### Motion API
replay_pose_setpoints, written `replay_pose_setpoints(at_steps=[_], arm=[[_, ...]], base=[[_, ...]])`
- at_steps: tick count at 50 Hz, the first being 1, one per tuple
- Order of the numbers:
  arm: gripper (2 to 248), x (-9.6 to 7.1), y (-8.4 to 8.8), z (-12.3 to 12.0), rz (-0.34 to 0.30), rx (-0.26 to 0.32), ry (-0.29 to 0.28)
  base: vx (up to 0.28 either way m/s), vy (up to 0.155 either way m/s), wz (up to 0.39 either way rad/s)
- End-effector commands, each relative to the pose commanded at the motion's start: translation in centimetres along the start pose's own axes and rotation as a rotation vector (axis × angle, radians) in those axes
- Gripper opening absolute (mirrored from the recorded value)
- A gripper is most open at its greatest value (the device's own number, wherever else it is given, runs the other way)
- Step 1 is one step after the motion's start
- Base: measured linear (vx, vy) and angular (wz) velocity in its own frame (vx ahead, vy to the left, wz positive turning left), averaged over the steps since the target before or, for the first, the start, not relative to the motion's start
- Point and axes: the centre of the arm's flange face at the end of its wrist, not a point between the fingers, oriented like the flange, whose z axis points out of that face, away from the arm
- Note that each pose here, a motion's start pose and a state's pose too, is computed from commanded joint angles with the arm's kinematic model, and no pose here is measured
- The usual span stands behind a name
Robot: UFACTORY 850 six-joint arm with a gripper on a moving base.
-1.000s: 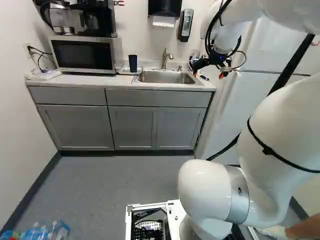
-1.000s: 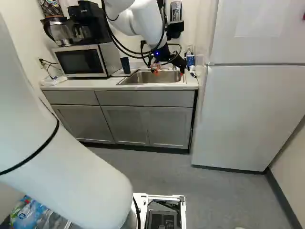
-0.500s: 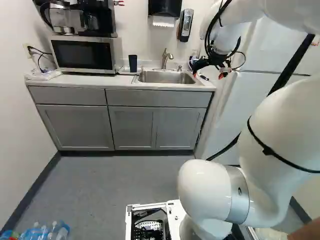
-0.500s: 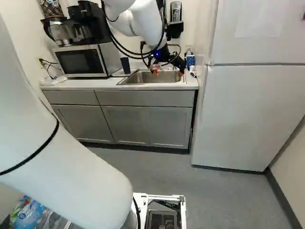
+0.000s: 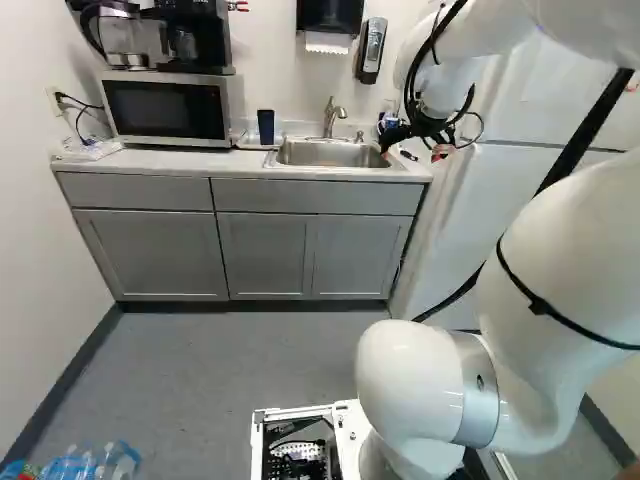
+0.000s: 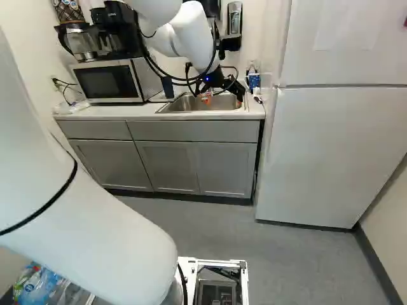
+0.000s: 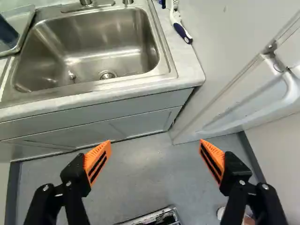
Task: Rinse the cup and place it in the tray
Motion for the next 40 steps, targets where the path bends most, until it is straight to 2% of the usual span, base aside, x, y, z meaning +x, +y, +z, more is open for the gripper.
replay_pose_setpoints(at_steps=[21, 40], arm=[[247, -2.7, -1.6, 1.9, -0.019, 0.023, 0.054], [247, -6.3, -3.5, 3.8, -0.040, 0.052, 0.120]], base=[[0.000, 0.000, 0.000], [0.000, 0.000, 0.000]])
